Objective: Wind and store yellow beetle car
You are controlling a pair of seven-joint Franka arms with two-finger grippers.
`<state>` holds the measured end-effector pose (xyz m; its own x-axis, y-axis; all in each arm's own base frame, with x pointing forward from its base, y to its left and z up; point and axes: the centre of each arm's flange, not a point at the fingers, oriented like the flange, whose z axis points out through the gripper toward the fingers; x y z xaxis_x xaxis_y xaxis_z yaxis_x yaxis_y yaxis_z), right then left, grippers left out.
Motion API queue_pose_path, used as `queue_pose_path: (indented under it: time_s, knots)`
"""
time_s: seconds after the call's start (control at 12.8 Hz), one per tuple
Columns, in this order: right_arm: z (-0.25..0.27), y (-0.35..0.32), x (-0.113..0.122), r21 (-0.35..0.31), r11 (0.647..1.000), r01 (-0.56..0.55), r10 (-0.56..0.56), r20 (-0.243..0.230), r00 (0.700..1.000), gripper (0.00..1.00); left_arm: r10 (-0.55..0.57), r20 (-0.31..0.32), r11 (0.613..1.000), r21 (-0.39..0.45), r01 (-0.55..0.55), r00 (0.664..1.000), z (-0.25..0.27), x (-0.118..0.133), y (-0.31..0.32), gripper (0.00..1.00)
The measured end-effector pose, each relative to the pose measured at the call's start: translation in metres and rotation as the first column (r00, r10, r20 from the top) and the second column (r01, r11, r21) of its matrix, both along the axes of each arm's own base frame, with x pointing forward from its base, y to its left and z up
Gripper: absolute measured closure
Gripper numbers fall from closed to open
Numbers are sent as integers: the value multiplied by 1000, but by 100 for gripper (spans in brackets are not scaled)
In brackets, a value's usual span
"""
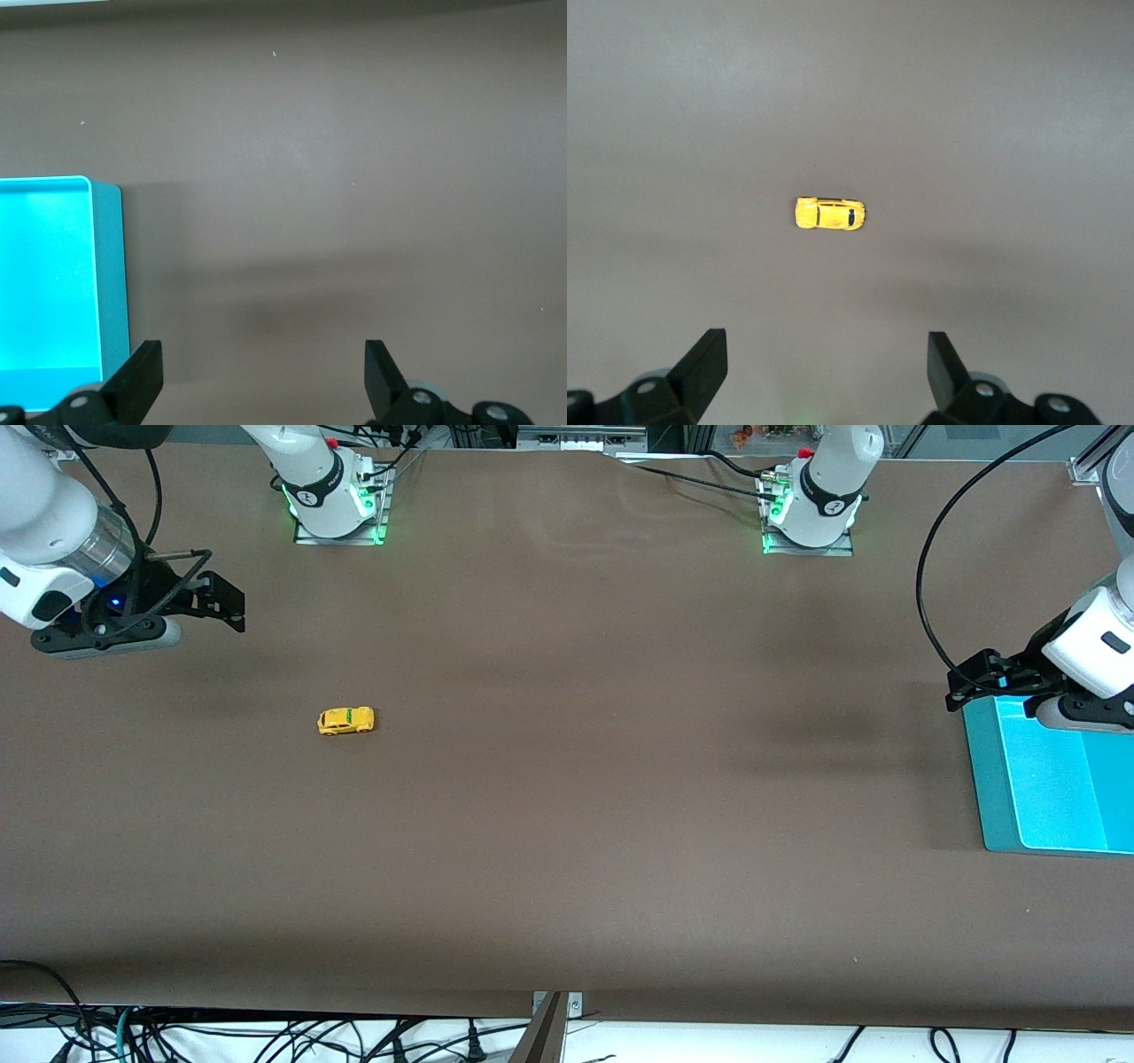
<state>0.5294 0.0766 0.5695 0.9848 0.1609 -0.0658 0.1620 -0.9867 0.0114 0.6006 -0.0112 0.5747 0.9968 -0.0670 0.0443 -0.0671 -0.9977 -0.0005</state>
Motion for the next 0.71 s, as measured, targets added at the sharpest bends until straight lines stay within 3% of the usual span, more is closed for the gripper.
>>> queue_pose_path:
  time_s: [0.71]
  knots:
    - [-3,3,3,3,1000,-5,5,8,1000,0,-6,0,1000,0,6,1000,0,1,-4,0]
